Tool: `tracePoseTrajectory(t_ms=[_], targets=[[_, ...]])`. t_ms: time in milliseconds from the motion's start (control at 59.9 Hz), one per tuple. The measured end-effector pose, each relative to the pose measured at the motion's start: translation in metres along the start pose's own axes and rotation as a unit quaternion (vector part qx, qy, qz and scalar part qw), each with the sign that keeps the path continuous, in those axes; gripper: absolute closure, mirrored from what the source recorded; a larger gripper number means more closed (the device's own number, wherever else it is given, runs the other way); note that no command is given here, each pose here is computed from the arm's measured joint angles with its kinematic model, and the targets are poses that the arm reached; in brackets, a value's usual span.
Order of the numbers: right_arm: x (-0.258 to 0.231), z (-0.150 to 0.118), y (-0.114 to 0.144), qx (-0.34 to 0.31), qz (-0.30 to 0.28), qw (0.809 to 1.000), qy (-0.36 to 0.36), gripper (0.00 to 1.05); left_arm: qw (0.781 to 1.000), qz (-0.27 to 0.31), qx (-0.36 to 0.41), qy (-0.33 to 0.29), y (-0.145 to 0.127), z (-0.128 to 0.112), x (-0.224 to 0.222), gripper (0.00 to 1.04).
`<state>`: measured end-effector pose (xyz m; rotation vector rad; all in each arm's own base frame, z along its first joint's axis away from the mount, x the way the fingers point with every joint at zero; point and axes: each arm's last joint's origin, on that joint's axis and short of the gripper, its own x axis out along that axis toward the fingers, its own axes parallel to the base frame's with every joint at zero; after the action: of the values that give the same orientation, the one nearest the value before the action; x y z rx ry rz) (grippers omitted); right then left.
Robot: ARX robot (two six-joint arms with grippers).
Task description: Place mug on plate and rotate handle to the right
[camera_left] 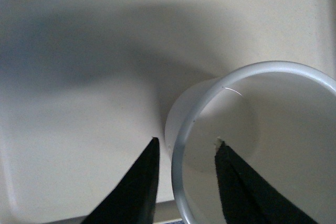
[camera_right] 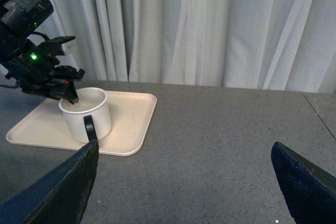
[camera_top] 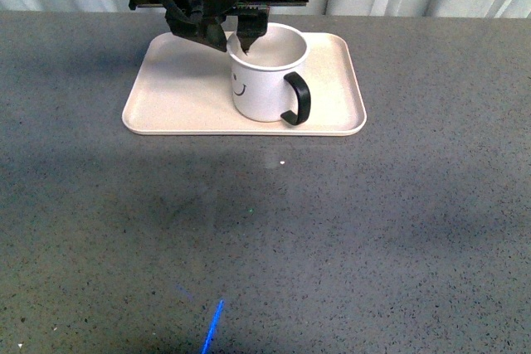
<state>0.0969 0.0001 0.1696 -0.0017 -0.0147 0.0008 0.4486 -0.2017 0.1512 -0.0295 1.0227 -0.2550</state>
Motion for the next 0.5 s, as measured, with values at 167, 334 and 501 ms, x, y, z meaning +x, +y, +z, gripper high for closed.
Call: tracePoseTrajectory(t_ms=[167,334,501], targets=[[0.0,0.0,0.0,0.0,0.0,1.0,0.0,0.09,1.0,-0.013,-0.004,-0.017,0.007,-0.003,-0.017,0.44],[0.0,0.0,0.0,0.0,0.0,1.0,0.0,0.09,0.996,-0.019,-0.008,-0.092,0.023,-0.002,-0.062,0.17],[0.0,0.0,0.0,0.0,0.0,1.0,0.0,0.09,0.943,0.077,0.012,-0.322,0.044,-0.017,-0.112,0.21]])
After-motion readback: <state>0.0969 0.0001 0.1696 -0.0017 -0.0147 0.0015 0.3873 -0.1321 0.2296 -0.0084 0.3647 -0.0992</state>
